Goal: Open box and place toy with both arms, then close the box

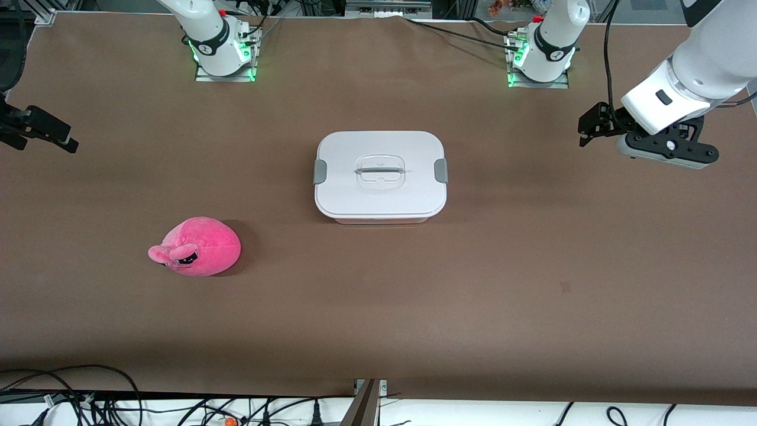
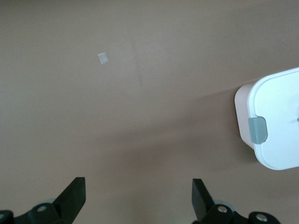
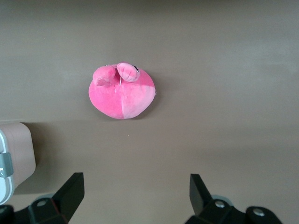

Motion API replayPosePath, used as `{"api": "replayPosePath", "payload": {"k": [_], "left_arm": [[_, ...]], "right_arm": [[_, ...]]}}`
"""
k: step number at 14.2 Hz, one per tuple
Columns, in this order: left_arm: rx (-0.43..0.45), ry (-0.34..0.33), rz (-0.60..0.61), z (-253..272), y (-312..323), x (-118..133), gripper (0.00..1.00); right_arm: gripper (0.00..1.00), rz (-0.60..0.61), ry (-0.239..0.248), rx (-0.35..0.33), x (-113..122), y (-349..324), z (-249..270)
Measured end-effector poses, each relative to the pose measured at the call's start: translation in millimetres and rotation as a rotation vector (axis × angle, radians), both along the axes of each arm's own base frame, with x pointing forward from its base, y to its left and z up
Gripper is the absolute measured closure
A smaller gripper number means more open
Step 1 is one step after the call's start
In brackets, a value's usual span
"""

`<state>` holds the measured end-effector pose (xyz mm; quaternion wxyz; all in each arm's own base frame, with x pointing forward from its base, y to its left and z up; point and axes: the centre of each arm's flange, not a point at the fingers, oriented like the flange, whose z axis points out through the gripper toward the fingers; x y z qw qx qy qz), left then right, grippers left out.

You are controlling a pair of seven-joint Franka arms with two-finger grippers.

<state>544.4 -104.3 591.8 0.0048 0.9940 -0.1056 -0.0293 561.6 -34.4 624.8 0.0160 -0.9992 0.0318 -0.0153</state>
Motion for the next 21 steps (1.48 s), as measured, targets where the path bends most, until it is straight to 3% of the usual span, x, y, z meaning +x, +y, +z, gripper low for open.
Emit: {"api": "replayPosePath", "payload": {"k": [5, 8, 12, 15, 18, 21], "left_arm": [[-0.014, 0.006, -0.093, 0.2, -51.8, -11.2, 0.0], [-0.068, 0.012, -0.239, -4.1, -137.8, -17.3, 0.0], [-0.085, 0.098, -0.429, -78.0, -257.3, -29.7, 0.0], [-0.136, 0.072, -0.517, -152.0, -325.3, -27.5, 0.0], [-0.178, 0.036, -0.635, -195.3, -367.0, -34.2, 0.0], [-0.161, -0.029, -0.838, -223.8, -396.0, -44.6, 0.0]], "right_arm": [[0.0, 0.037, 0.024, -0.001, 5.7, 20.7, -11.1], [0.0, 0.045, 0.054, -0.003, 13.5, 25.9, -28.2], [0.0, 0.074, 0.07, -0.004, 16.7, 32.5, -37.0], [0.0, 0.134, 0.089, -0.005, 24.9, 33.1, -62.4], [0.0, 0.154, 0.099, -0.011, 47.3, 34.7, -113.4], [0.0, 0.155, 0.069, -0.004, 77.1, 40.3, -192.6]]}}
